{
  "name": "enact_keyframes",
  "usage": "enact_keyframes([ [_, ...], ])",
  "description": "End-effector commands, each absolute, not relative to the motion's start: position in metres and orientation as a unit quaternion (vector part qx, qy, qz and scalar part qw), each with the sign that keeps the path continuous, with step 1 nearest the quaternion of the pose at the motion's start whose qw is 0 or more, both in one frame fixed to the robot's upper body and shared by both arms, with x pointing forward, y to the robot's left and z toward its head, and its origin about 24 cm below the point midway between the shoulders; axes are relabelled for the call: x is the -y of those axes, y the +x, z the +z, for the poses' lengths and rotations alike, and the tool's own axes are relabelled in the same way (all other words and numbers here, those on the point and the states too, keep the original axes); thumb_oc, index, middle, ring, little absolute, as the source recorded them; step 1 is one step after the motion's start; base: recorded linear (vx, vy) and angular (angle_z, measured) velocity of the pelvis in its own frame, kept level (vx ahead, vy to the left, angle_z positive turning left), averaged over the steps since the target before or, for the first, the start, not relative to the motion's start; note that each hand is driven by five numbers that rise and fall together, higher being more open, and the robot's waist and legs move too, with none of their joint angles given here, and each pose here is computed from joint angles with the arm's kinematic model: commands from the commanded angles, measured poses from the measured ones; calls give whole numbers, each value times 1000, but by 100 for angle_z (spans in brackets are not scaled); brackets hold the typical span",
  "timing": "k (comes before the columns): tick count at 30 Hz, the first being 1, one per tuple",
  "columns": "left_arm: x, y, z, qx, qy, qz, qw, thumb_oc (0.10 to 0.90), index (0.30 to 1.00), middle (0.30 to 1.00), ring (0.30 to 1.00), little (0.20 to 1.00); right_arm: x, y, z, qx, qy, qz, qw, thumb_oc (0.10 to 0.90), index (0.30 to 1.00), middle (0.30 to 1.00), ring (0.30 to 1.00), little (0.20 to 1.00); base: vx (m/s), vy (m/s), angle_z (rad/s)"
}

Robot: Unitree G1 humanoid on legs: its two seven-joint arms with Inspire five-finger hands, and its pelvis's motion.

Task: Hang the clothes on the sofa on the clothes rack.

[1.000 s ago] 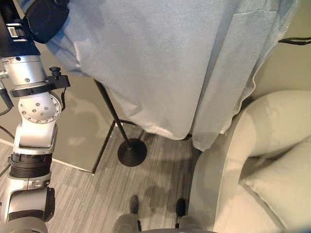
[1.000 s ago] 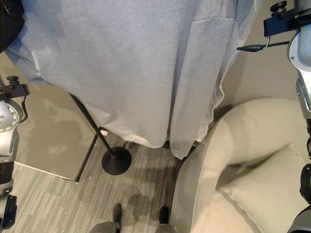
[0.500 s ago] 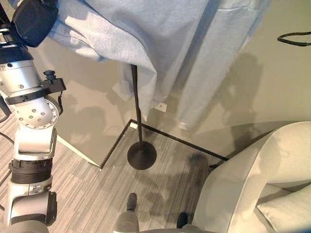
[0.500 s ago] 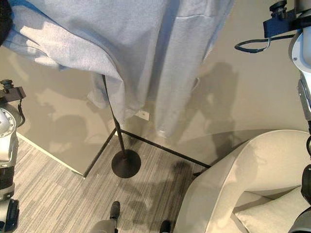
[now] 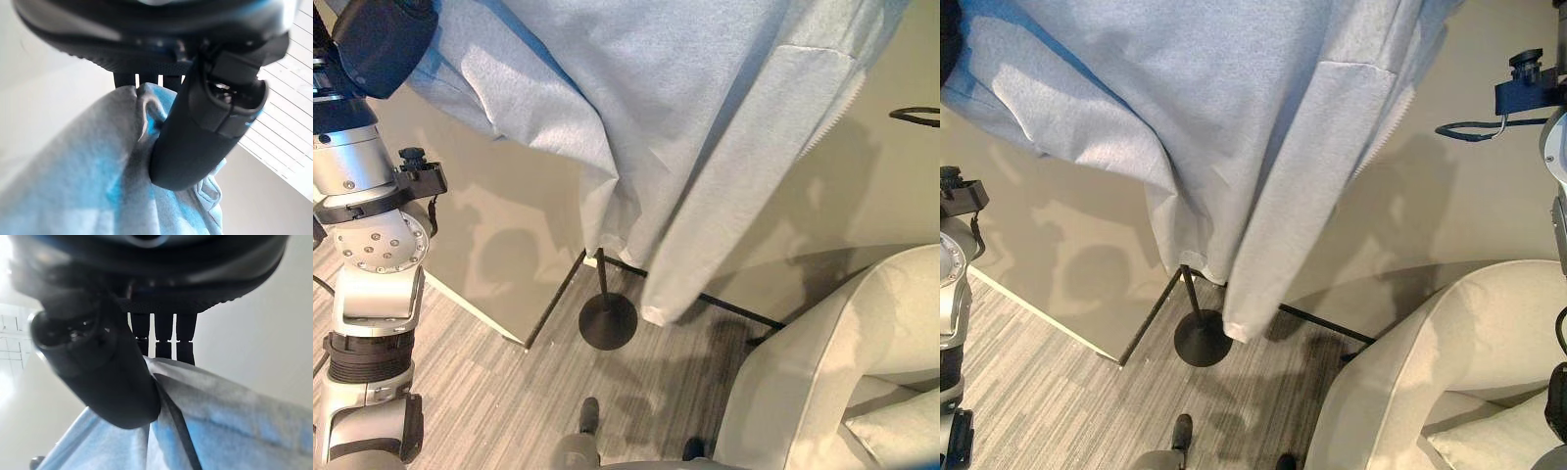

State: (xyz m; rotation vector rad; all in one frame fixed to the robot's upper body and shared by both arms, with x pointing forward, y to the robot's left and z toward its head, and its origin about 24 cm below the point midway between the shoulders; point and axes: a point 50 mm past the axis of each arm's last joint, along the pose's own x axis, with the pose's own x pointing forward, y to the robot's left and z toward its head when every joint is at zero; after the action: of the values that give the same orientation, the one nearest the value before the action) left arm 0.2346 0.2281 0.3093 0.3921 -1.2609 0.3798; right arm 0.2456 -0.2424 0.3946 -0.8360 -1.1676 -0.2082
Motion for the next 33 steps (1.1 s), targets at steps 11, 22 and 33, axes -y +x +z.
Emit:
enact_keyframes([
  [11,-215,247,317,580,148,94,796,400,300,300,300,300,275,230,404,543,-389,-211,714,400,300,300,300,300,-4,-21,-10],
  [22,-240,234,313,583,138,165,784,400,300,300,300,300,292,227,393,516,-395,-231,724,400,300,300,300,300,-4,-22,-11],
  [33,-267,205,306,592,135,218,764,400,300,300,300,300,305,214,382,523,-365,-252,728,400,300,300,300,300,-22,-56,7],
])
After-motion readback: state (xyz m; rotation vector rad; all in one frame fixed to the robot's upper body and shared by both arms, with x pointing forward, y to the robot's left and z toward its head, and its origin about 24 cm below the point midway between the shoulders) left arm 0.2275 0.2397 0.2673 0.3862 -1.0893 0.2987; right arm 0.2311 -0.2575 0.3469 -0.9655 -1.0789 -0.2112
